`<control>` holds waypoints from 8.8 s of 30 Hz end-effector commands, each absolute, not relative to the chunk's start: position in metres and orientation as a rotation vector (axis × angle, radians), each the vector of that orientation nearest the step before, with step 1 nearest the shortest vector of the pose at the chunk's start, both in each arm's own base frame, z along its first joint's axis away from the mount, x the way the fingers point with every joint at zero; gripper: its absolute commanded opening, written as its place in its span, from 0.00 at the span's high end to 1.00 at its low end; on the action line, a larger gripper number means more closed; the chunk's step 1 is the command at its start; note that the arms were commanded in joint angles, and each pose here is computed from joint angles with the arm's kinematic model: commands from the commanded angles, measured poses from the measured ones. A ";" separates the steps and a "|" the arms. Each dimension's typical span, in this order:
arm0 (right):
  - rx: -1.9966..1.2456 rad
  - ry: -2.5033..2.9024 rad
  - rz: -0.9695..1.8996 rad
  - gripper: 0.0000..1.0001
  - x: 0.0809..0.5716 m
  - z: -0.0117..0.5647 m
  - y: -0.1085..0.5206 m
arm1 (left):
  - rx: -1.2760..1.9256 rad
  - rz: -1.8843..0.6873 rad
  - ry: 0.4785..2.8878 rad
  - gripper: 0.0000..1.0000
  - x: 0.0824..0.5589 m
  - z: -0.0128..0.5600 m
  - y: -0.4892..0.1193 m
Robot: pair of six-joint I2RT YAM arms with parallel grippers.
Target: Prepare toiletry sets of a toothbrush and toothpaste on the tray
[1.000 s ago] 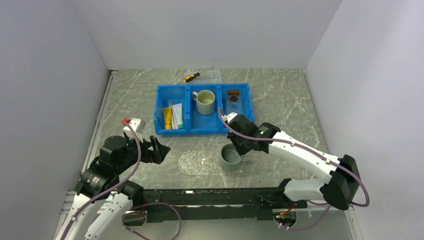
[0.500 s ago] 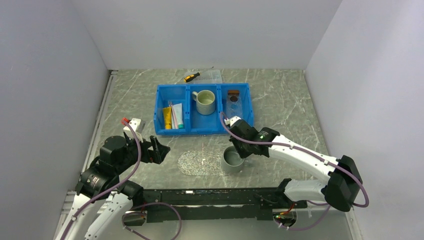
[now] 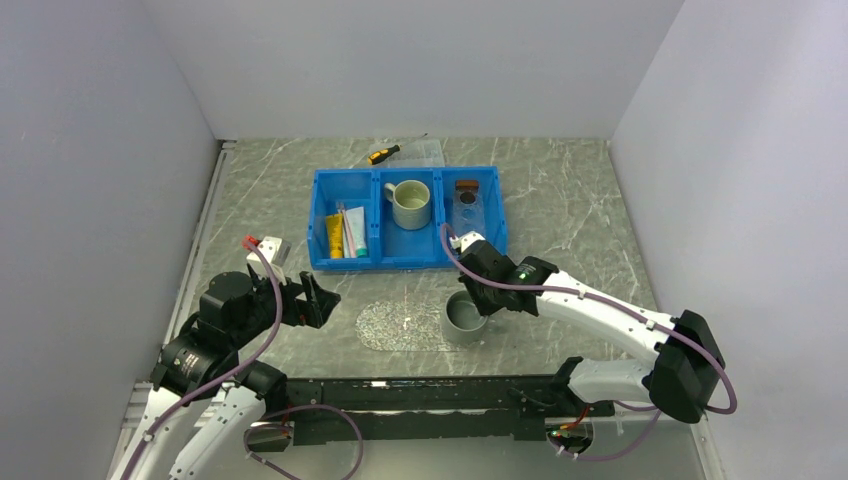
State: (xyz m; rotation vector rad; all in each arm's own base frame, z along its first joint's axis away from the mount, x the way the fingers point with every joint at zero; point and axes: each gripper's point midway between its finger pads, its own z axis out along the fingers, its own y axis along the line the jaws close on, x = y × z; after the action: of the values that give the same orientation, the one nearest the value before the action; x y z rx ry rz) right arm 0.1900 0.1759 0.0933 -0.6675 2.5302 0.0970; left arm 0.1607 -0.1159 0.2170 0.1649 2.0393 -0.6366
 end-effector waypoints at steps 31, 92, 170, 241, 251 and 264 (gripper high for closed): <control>-0.525 2.519 0.143 1.00 0.199 0.093 0.188 | 0.181 -0.652 1.988 0.01 0.164 0.227 -0.119; -0.337 2.363 0.189 0.50 0.199 0.173 0.164 | 0.089 -0.650 2.016 0.12 0.192 0.235 -0.126; -0.308 2.194 0.718 0.53 0.141 0.202 0.174 | -0.252 -0.333 2.640 0.41 0.461 0.130 -0.260; -0.272 2.208 0.671 0.53 0.148 0.199 0.171 | -0.001 -0.424 2.480 1.00 0.438 0.231 -0.256; -0.193 2.223 0.633 0.53 0.157 0.201 0.170 | 0.055 -0.420 2.398 1.00 0.382 0.282 -0.250; -0.183 2.225 0.554 0.53 0.168 0.207 0.167 | 0.120 -0.260 2.389 1.00 0.290 0.281 -0.198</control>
State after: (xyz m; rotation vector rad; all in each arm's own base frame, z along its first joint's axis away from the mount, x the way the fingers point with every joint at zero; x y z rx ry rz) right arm 0.1600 0.1680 0.1863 -0.2199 2.2848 0.5567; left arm 0.3077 -0.2144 0.2517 0.1538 2.5085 -0.2356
